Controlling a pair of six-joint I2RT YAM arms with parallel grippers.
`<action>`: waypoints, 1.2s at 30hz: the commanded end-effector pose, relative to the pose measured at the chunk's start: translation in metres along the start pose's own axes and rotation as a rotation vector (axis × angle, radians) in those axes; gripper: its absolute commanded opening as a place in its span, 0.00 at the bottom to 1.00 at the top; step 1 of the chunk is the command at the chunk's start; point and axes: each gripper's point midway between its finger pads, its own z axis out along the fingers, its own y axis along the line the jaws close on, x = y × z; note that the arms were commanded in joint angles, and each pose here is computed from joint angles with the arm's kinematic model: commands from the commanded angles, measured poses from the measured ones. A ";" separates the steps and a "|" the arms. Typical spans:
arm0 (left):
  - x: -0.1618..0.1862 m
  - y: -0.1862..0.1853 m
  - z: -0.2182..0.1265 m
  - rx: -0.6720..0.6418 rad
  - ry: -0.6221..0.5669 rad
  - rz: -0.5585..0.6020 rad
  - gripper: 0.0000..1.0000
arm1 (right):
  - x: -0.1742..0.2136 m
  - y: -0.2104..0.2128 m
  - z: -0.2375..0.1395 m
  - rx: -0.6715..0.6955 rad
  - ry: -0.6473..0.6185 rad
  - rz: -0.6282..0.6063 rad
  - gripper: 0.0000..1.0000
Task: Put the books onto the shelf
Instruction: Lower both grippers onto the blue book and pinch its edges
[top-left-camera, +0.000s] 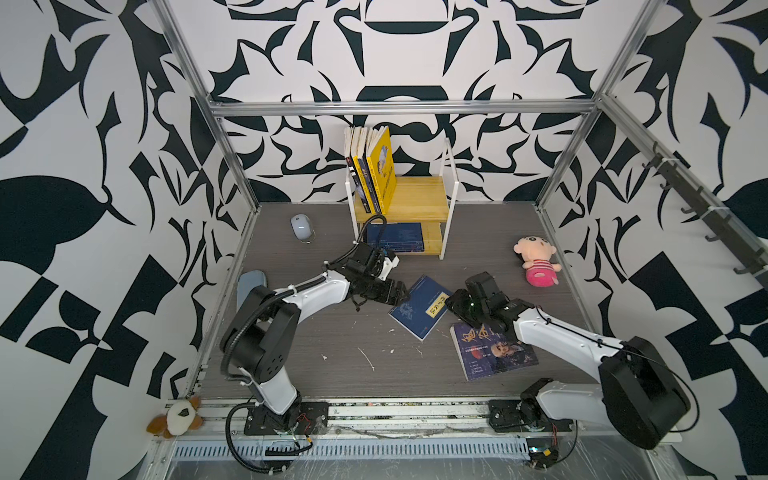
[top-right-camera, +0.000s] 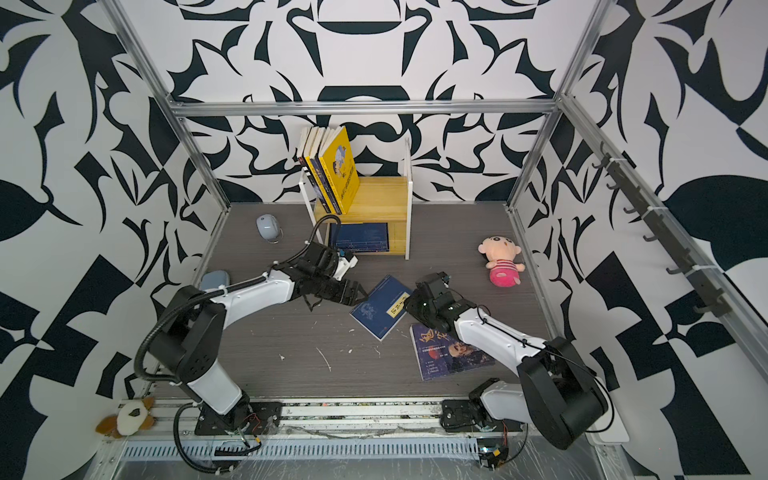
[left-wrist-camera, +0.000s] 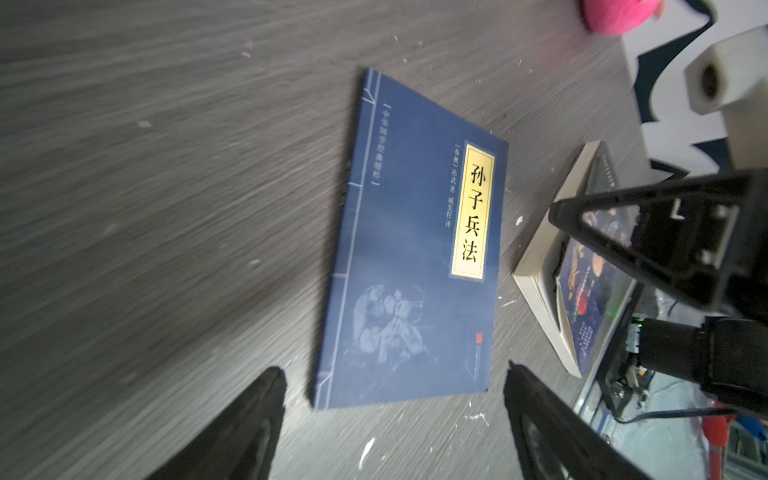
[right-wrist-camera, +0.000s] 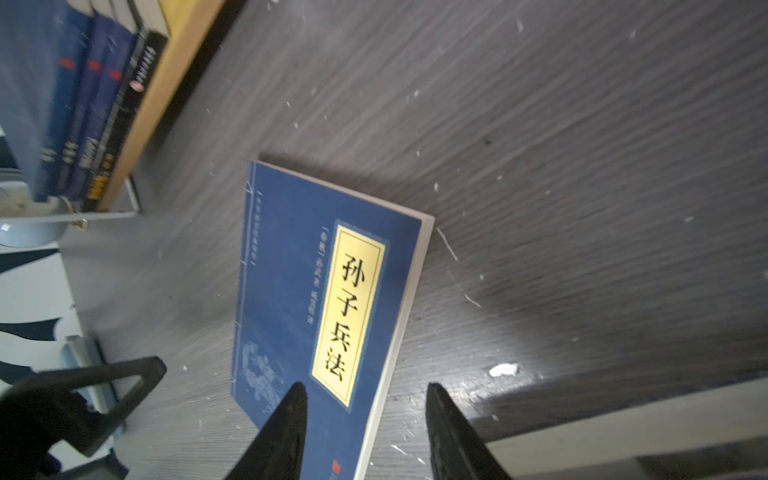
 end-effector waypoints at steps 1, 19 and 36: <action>0.005 0.011 0.009 -0.092 0.068 -0.031 0.86 | 0.002 -0.002 0.010 0.013 -0.022 0.011 0.50; 0.042 -0.001 0.055 0.073 0.264 -0.226 0.56 | 0.008 0.042 0.054 -0.172 0.005 -0.010 0.50; 0.059 0.001 0.053 0.085 0.286 -0.227 0.54 | 0.024 0.094 0.005 -0.450 0.124 -0.146 0.40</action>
